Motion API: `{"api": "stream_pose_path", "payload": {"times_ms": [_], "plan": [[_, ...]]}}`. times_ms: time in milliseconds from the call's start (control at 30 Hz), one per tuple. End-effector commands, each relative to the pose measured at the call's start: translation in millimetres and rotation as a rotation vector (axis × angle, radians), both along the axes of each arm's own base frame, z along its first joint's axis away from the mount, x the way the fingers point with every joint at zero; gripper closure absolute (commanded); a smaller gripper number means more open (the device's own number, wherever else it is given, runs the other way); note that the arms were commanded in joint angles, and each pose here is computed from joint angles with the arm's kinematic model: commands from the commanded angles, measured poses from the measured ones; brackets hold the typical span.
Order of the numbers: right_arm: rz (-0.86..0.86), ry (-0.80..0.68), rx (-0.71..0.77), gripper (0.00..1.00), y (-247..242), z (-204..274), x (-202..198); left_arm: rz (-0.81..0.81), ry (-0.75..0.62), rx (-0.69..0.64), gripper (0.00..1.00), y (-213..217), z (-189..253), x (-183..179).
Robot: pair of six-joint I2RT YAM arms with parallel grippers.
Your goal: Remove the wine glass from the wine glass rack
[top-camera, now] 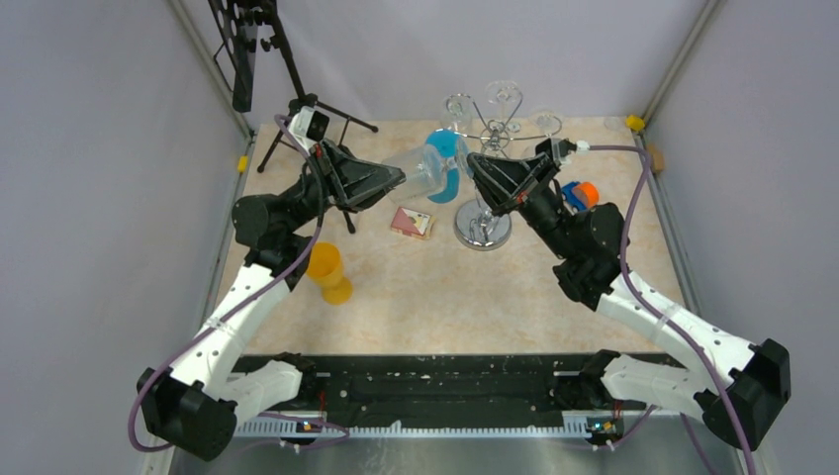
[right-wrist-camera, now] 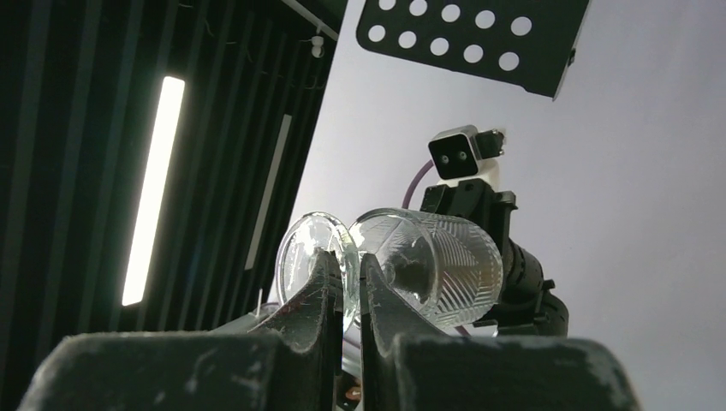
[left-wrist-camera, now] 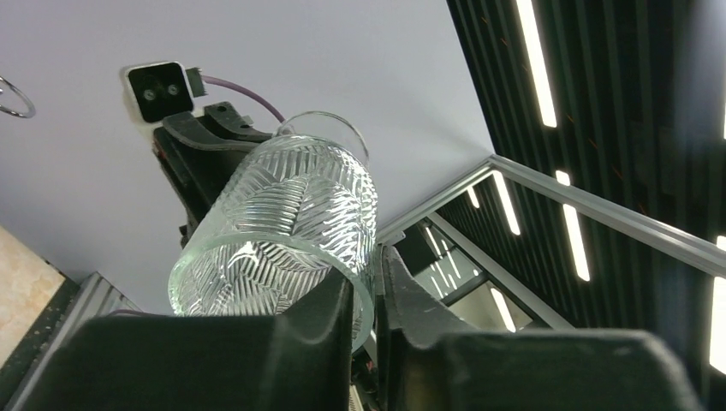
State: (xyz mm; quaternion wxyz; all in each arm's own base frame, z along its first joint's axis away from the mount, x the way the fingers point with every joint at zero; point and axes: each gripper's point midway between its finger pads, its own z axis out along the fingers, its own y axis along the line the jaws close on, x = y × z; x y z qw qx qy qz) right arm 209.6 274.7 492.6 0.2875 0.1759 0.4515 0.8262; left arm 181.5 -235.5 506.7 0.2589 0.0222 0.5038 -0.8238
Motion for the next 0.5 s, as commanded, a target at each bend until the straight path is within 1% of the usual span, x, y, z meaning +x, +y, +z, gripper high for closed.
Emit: {"api": "stream_pose_path", "payload": {"times_ms": [0, 33, 133, 267, 300, 367, 467], "plan": [[-0.021, 0.060, -0.106, 1.00, 14.7, -34.7, 13.5, -0.019, -0.212, -0.091, 0.99, 13.7, 42.6, -39.1], [-0.024, 0.065, -0.112, 1.00, 14.7, -36.1, 14.1, -0.018, -0.211, -0.090, 1.00, 13.5, 42.4, -38.6], [-0.036, 0.083, -0.134, 0.99, 14.5, -40.9, 16.3, -0.010, -0.215, -0.088, 1.00, 13.2, 41.7, -37.5], [-0.053, 0.101, -0.154, 0.81, 11.7, -44.7, 17.1, 0.020, -0.231, -0.070, 1.00, 12.3, 43.3, -34.8], [-0.058, 0.105, -0.157, 0.76, 10.6, -45.8, 17.3, 0.034, -0.232, -0.058, 1.00, 11.7, 44.0, -33.3], [-0.077, 0.109, -0.163, 0.61, 6.8, -46.6, 17.2, 0.071, -0.254, -0.029, 1.00, 11.3, 47.7, -32.7], [-0.120, 0.118, -0.194, 0.46, 0.8, -50.4, 19.0, 0.148, -0.285, 0.038, 1.00, 10.1, 49.0, -27.7]]}}
